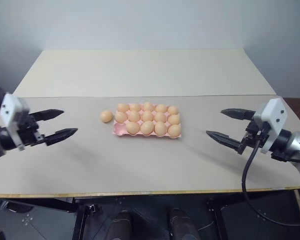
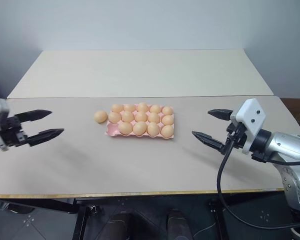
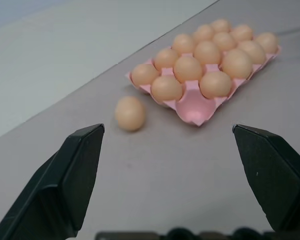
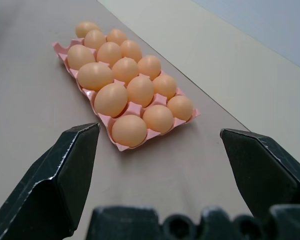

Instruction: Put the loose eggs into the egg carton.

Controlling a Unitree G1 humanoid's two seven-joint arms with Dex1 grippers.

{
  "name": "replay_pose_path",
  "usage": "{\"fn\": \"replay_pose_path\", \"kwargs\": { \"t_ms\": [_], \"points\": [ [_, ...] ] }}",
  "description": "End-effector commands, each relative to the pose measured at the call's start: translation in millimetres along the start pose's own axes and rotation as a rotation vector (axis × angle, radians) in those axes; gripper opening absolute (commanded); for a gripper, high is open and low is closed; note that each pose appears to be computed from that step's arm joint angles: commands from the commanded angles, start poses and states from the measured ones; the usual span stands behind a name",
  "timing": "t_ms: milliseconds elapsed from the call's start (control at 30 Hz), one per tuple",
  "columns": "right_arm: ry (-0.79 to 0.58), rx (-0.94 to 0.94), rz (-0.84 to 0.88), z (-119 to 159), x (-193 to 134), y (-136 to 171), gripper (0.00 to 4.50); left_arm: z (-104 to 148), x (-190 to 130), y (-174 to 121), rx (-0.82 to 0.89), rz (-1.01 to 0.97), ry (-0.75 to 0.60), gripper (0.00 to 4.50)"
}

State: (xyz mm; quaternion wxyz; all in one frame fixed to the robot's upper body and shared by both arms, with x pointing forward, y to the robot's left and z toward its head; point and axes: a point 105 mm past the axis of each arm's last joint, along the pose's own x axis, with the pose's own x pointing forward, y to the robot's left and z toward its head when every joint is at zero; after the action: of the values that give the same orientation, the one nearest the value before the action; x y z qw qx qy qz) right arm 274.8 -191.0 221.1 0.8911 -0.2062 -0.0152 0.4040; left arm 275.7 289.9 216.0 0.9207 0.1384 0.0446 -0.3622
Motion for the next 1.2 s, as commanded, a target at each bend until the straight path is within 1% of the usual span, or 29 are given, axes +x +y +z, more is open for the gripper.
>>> {"fn": "replay_pose_path", "kwargs": {
  "t_ms": [33,100,233,400,533,567,667,833,967,1200],
  "points": [
    [-0.009,-0.059,0.008,10,-1,-1,4.5,17,-3,-7,0.028,0.0,-0.048,4.48],
    [-0.025,-0.053,0.016,15,-1,-1,4.5,16,-2,-11,0.016,-0.002,-0.053,4.48],
    [-0.024,-0.055,0.012,15,0,-3,4.5,16,2,-13,0.004,0.015,-0.064,4.48],
    [-0.026,-0.065,0.014,16,1,-4,4.5,16,12,-8,0.005,0.036,-0.081,4.48],
    [-0.016,-0.081,0.004,16,4,-6,4.5,2,52,21,-0.02,0.201,-0.068,4.48],
    [-0.014,-0.083,0.003,16,5,-7,4.5,0,59,24,-0.028,0.215,-0.065,4.48],
    [-0.018,-0.087,0.003,18,4,-6,4.5,-10,95,27,-0.041,0.202,-0.068,4.48],
    [-0.018,-0.089,-0.004,20,4,-4,4.5,-21,136,38,-0.082,0.229,-0.075,4.48],
    [-0.014,-0.09,-0.004,19,4,-1,4.5,-26,158,40,-0.103,0.211,-0.07,4.48],
    [-0.01,-0.086,-0.022,20,1,0,4.5,-42,174,38,-0.092,0.184,0.002,4.48]
  ]
}}
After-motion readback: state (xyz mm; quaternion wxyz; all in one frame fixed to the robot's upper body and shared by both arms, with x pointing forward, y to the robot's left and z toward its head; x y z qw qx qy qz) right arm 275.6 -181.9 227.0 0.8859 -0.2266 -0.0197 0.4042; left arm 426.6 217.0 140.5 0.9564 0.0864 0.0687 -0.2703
